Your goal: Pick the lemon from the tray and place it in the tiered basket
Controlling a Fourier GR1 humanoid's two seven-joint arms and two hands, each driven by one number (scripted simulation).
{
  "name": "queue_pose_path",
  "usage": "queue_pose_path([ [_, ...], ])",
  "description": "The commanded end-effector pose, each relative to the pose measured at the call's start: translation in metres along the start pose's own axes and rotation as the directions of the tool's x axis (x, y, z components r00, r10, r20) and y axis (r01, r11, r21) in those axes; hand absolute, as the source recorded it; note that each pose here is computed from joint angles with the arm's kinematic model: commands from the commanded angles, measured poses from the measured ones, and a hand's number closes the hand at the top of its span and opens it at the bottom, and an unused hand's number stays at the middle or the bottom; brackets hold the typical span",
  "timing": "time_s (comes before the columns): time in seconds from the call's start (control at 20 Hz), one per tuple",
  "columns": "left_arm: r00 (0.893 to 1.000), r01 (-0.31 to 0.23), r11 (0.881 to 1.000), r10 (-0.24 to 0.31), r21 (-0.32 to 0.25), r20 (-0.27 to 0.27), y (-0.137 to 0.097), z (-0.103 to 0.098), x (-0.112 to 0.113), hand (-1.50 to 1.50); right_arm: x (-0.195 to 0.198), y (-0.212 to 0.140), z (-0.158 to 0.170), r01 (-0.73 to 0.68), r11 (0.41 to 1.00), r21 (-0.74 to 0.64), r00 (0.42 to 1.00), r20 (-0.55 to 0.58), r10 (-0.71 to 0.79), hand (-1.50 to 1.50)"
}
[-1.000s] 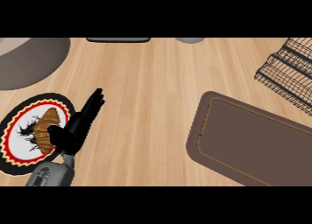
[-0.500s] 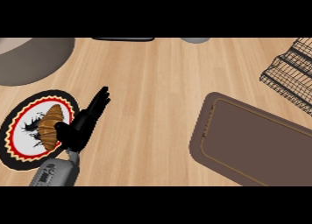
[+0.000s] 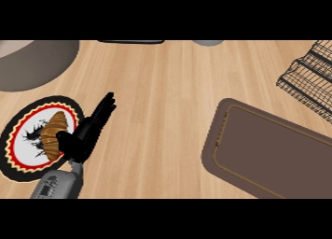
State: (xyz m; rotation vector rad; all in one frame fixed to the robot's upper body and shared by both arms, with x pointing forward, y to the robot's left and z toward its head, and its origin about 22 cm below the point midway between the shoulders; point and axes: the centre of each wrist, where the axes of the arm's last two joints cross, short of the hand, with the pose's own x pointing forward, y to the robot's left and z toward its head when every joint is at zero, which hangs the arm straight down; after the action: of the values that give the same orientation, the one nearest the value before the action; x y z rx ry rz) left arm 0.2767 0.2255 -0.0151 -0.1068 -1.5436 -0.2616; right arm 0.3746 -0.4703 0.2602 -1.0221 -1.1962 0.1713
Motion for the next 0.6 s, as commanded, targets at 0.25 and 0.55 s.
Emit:
queue_pose_path([
  [0.25,1.000,0.010,1.000,-0.010,0.001,0.000,-0.004,0.002,-0.001,0.00,0.014,0.034,-0.014,0.137,0.986,0.094,0.991,-0.017,-0.136,1.50],
  [0.55,1.000,0.009,1.000,-0.009,0.005,0.009,0.002,-0.002,-0.001,0.00,0.017,0.057,-0.017,0.373,0.910,0.181,0.906,-0.285,-0.314,1.50],
])
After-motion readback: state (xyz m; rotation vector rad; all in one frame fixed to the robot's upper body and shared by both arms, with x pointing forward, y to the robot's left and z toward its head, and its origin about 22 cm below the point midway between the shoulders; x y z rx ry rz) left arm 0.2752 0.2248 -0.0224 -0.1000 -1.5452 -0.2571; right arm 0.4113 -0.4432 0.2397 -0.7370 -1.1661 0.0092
